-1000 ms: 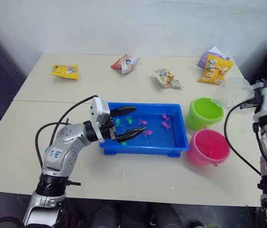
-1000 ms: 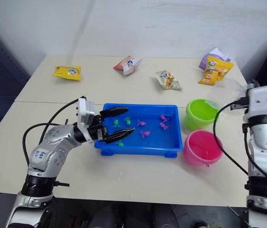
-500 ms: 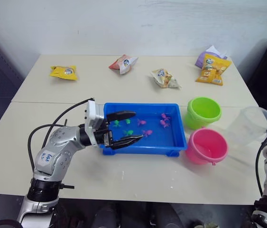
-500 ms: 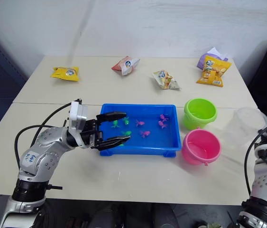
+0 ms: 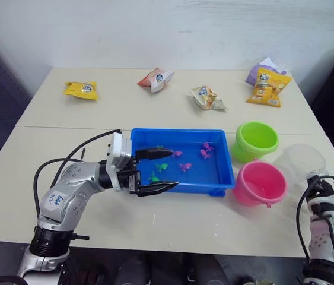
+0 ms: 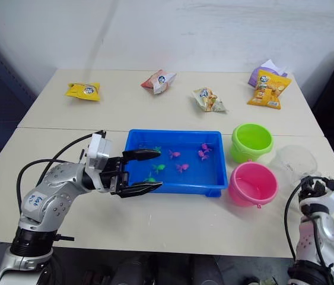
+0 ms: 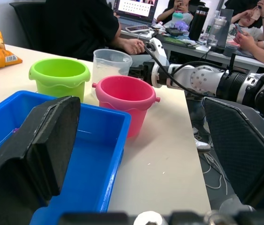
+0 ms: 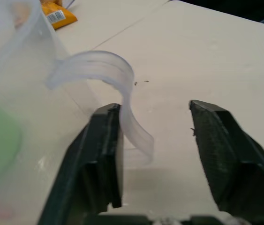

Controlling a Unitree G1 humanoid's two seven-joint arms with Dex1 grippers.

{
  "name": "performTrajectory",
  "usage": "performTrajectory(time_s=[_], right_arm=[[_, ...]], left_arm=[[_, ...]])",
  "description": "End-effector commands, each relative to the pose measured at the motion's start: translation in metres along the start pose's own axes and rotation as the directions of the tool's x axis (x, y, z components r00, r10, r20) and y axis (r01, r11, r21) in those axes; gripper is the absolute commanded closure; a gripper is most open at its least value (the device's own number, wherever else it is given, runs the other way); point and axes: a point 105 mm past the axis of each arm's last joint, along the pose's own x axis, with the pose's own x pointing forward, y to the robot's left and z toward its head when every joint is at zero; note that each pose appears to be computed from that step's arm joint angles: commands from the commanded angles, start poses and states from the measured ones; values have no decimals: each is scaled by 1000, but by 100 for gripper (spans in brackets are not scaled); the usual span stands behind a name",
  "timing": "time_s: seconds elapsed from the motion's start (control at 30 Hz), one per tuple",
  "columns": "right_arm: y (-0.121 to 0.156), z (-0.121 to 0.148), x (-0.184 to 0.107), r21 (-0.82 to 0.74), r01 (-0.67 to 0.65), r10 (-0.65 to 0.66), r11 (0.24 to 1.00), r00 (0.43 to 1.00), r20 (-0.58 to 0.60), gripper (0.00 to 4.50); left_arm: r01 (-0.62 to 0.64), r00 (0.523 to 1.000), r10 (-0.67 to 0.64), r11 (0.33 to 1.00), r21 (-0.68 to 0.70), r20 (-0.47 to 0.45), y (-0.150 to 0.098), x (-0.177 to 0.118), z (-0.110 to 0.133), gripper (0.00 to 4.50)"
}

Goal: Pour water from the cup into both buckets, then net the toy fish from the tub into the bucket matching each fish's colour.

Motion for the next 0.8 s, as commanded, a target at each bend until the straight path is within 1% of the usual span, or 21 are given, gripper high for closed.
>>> performTrajectory(time_s=[0.03,0.07,0.2,0.33,0.4,0.43,0.5,0.53,0.57,0.6,0.63,0.67,0.7,0.73,0.77,0.8], right_arm=[[-11,22,-19,-19,9,-8,1000,999,53,56],[-17,24,-26,-30,20,-18,999,999,50,4],[-28,30,-50,-51,23,-21,998,999,35,4],[-24,40,-66,-72,-50,52,996,999,17,4],[-11,58,-75,-103,-160,166,982,985,46,4],[2,69,-80,-133,-244,254,961,966,59,4],[27,85,-91,-237,-407,426,882,904,31,4],[35,87,-95,-269,-461,480,845,877,4,4],[44,91,-100,-290,-521,540,803,842,-17,4],[54,93,-106,-304,-589,608,748,793,-42,4],[68,91,-111,-338,-674,678,657,724,-125,4],[76,88,-114,-353,-727,717,588,671,-188,4],[85,91,-114,-407,-754,748,515,628,-215,4],[89,93,-112,-445,-762,764,470,604,-226,4],[100,98,-112,-479,-776,810,411,552,-200,4],[108,102,-112,-501,-783,839,368,512,-183,4]], left_arm=[[8,1000,-8,999,32,7,-6,-3,7,0],[6,1000,-6,1000,29,6,-6,-4,6,0],[-3,1000,3,1000,19,-3,-6,-8,4,0],[-33,999,33,999,18,-16,-2,-17,2,0],[-65,997,66,998,17,-31,0,-27,1,0],[-93,995,94,995,16,-37,2,-34,1,0],[-170,983,171,985,21,-66,7,-52,0,0],[-202,976,204,979,28,-78,9,-59,-1,0],[-247,965,249,968,39,-83,12,-69,-2,0],[-312,947,316,948,62,-67,18,-78,-1,0],[-444,891,454,878,177,-18,28,-96,5,0],[-528,841,540,810,256,24,34,-109,9,0],[-603,786,617,751,268,40,35,-127,6,0],[-643,751,658,717,269,43,34,-137,3,0],[-671,720,694,693,265,11,30,-153,-6,0],[-686,699,715,675,269,-12,26,-164,-11,0]])
